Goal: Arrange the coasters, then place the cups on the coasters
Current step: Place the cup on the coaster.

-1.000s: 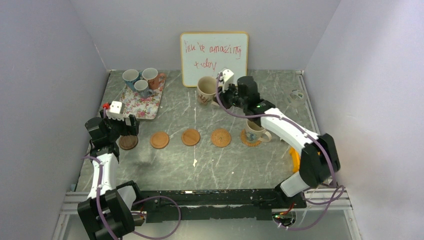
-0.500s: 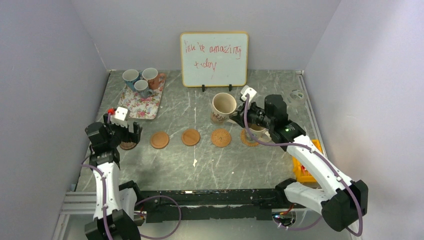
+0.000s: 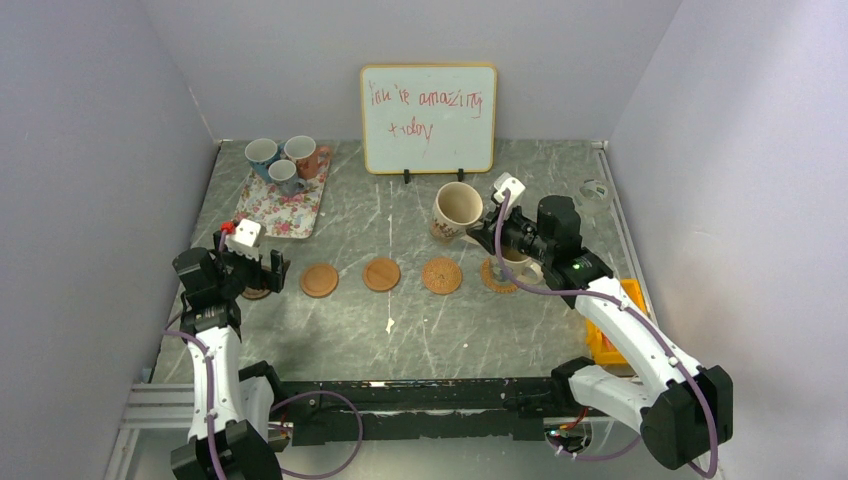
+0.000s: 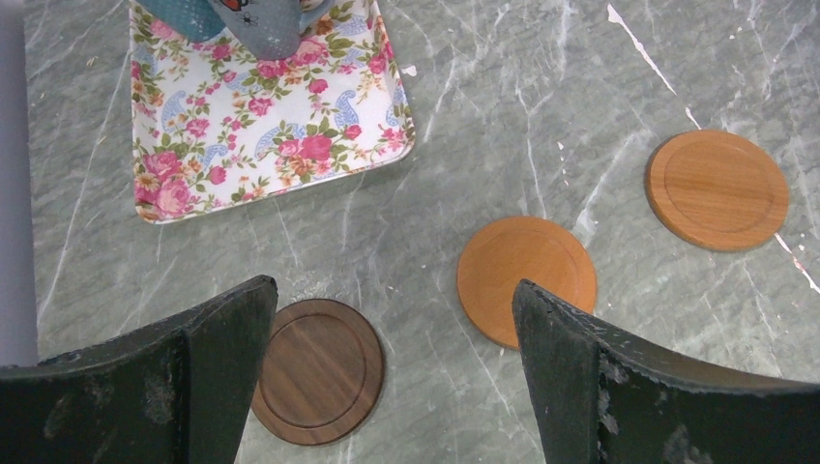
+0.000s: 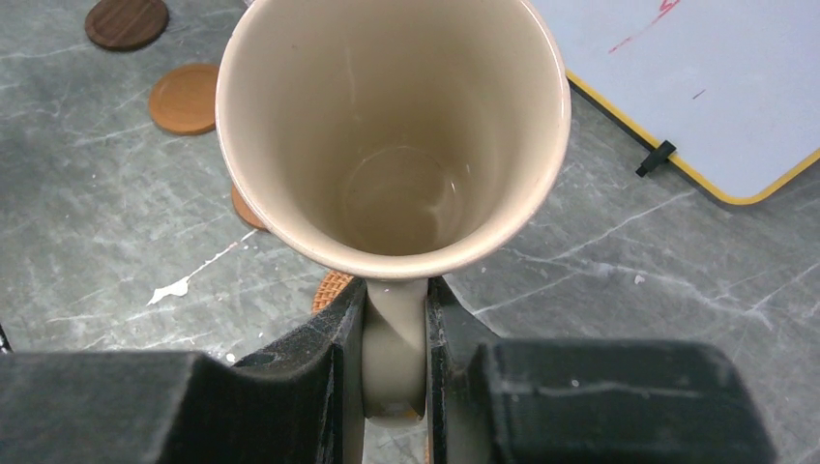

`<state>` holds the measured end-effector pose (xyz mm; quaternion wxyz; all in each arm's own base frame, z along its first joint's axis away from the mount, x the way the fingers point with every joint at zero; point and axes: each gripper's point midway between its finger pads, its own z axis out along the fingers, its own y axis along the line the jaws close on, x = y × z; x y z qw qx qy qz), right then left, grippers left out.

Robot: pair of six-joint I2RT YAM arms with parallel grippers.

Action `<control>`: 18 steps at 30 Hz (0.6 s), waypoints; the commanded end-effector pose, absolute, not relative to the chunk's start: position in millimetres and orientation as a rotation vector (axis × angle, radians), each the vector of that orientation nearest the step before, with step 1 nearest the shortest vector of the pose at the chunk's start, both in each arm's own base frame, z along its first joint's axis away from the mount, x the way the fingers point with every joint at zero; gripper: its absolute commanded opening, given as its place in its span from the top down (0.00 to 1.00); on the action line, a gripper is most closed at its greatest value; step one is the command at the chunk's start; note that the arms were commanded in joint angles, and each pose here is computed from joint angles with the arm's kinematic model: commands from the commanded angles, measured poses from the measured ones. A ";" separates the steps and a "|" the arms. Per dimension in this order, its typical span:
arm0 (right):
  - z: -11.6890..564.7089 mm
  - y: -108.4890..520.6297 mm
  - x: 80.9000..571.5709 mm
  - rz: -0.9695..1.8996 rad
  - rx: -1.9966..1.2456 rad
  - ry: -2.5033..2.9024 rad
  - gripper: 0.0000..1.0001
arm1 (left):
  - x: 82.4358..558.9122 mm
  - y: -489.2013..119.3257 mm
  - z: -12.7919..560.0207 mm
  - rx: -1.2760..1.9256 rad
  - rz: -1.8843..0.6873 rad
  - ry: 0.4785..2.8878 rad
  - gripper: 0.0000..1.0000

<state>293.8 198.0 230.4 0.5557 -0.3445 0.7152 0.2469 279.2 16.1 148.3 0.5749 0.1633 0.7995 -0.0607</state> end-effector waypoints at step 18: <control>252.5 219.4 308.9 0.592 -0.971 1.512 1.00 | 282.7 19.6 151.1 0.405 -0.106 1.839 0.04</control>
